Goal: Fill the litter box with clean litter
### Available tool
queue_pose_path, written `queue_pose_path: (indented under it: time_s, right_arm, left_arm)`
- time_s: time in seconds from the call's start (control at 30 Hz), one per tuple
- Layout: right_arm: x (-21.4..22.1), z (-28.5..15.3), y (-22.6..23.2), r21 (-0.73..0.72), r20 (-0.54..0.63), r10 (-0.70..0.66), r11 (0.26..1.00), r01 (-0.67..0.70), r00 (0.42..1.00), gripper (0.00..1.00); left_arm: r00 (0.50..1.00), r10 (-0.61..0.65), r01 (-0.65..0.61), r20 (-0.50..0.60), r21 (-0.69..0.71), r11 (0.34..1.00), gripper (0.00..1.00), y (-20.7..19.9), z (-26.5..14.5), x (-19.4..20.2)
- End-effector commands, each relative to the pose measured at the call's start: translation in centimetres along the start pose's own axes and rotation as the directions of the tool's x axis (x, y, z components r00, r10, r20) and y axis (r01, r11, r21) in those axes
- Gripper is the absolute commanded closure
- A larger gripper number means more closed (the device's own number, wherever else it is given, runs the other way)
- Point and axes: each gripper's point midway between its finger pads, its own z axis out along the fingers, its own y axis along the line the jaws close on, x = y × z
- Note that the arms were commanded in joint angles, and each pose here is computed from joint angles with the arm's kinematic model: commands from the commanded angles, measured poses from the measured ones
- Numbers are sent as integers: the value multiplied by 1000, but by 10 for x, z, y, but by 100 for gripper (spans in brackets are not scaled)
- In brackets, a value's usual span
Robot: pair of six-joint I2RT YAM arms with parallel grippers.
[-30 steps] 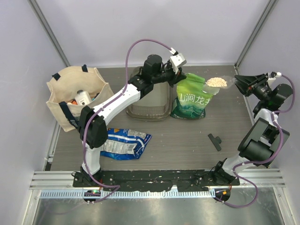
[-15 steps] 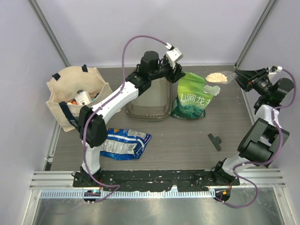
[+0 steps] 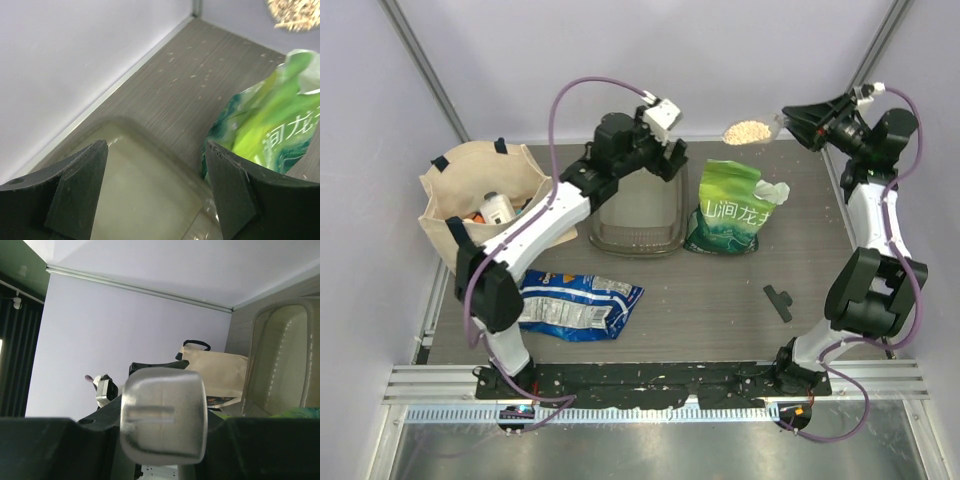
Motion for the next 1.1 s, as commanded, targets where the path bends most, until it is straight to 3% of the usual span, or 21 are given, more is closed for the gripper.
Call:
queue_pose_path:
  time_s: [0.0, 0.2, 0.33, 0.37, 0.53, 0.7, 0.87, 1.07]
  right_arm:
    - [-4, 35, 2, 18, -21, -5, 1000, 5, 1000, 99]
    - [14, 94, -26, 39, -126, 7, 999, -3, 992, 99]
    - [31, 131, -34, 33, -198, -27, 999, 35, 980, 99]
    - [42, 145, -50, 55, -232, -2, 998, 15, 973, 99]
    - [68, 188, -56, 11, -305, -139, 989, 149, 942, 99]
    - [90, 213, -113, 114, -354, -139, 975, 190, 925, 99]
    - [80, 224, -147, 208, -324, -237, 926, 314, 916, 99]
    - [77, 232, -150, 219, -342, -364, 865, 451, 866, 99]
  left_arm:
    - [998, -56, 55, 2, -238, 970, 16, 55, -84, -24]
    - [988, -39, -12, -149, -323, 946, 15, 75, -156, 34]
    - [987, -43, -7, -158, -302, 953, 16, 61, -181, 42]
    - [985, -50, -1, -168, -295, 956, 16, 58, -183, 48]
    - [983, -72, 23, -166, -275, 961, 16, 49, -188, 55]
    - [985, -64, 19, -160, -270, 963, 17, 48, -188, 56]
    - [988, -64, 25, -142, -263, 964, 17, 46, -187, 53]
    - [989, -77, 44, -125, -251, 967, 17, 41, -189, 55]
